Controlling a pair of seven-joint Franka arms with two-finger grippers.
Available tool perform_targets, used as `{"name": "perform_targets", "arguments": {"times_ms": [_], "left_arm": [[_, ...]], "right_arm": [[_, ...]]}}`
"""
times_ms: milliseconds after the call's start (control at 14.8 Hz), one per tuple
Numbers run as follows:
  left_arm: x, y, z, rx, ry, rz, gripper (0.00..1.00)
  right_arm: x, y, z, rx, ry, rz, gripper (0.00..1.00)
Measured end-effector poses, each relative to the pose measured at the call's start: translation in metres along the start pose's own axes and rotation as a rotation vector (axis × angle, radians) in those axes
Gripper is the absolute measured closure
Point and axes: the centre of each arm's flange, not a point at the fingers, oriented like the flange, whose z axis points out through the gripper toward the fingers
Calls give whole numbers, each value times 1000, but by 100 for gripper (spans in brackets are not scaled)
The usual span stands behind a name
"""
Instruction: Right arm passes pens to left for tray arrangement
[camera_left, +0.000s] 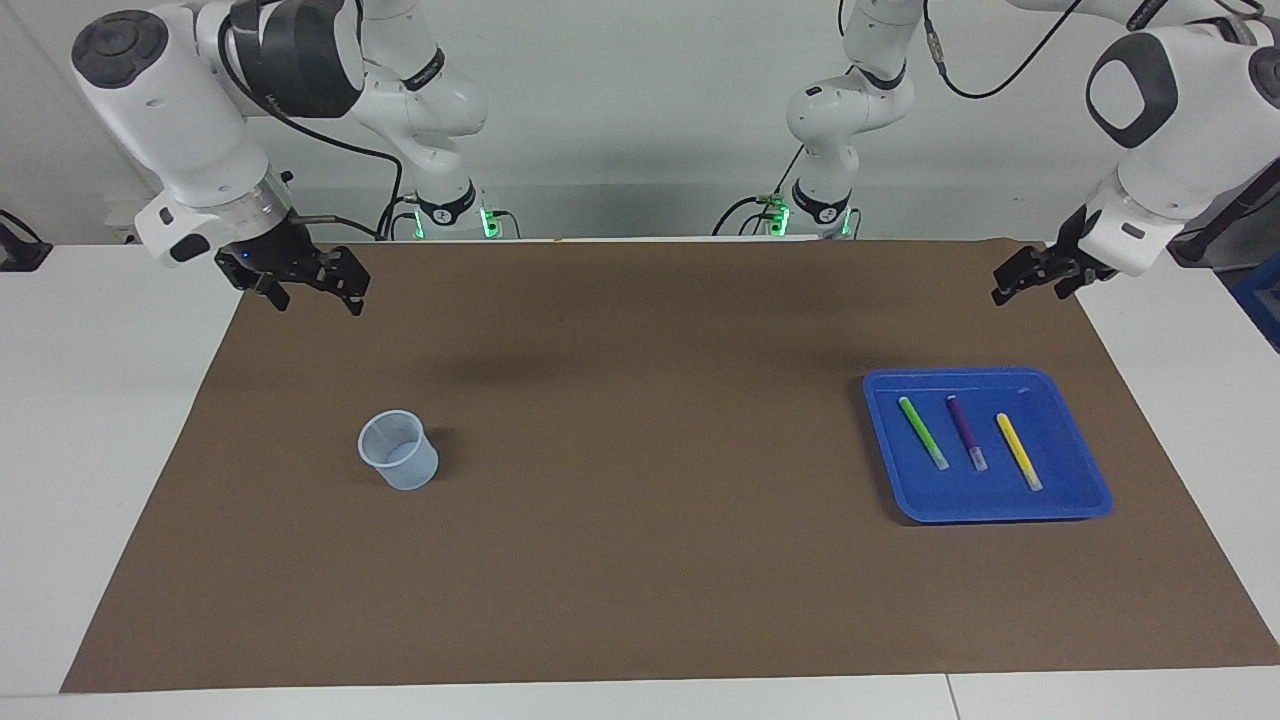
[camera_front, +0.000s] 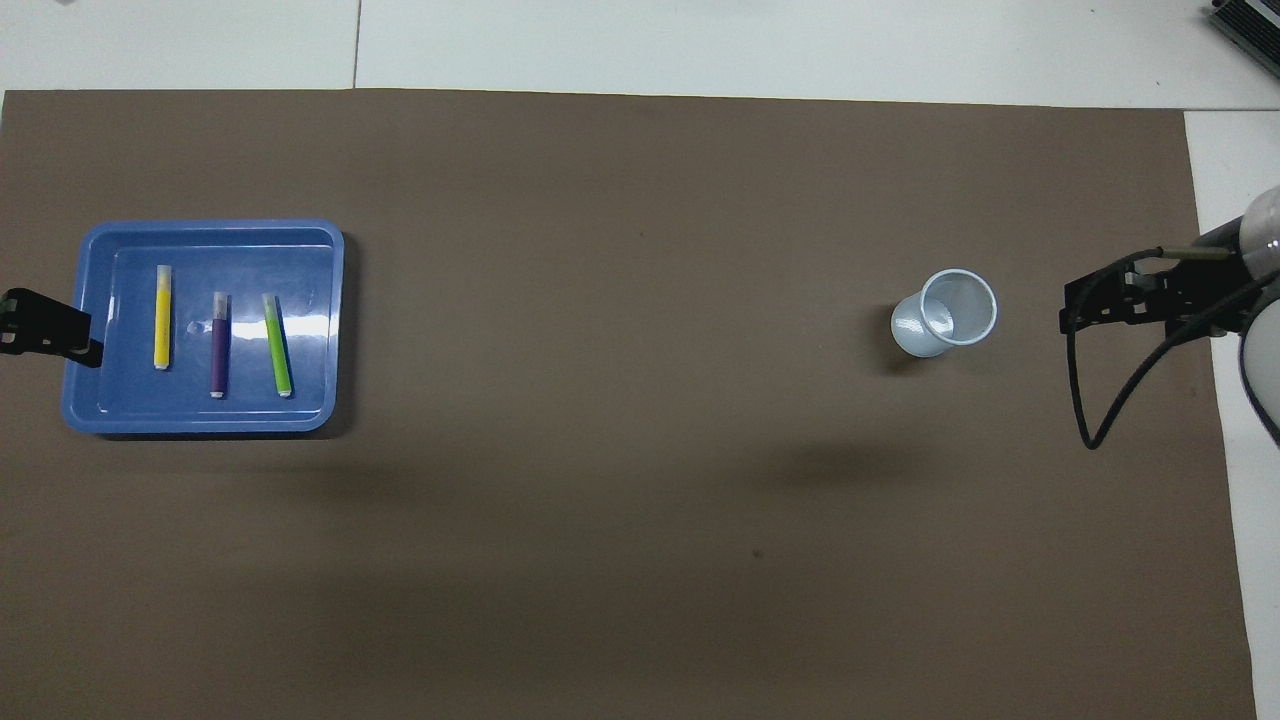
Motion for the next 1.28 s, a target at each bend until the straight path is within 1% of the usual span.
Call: {"name": "perform_targets", "arguments": {"times_ms": [135,270,539,809,943,1011,1280], "left_arm": [[-21,14,-17,11,-9,10,0],[-28,26,-21,18,-10,7,0],[-26,33,-16,20,-11,-20,0],[-19,53,-19,23,44,9,0],[-13,54,-21,21,82,10,0],[-11,52,-20,20,88,8,0],[1,51,-9,16,78,7,0]], "right_arm": [[0,0,0,0,0,0,0],[0,0,0,0,0,0,0],[0,0,0,0,-1,0,0],[0,0,1,0,-1,0,0],[0,0,1,0,-1,0,0],[0,0,1,0,-1,0,0],[0,0,1,0,-2,0,0]]}}
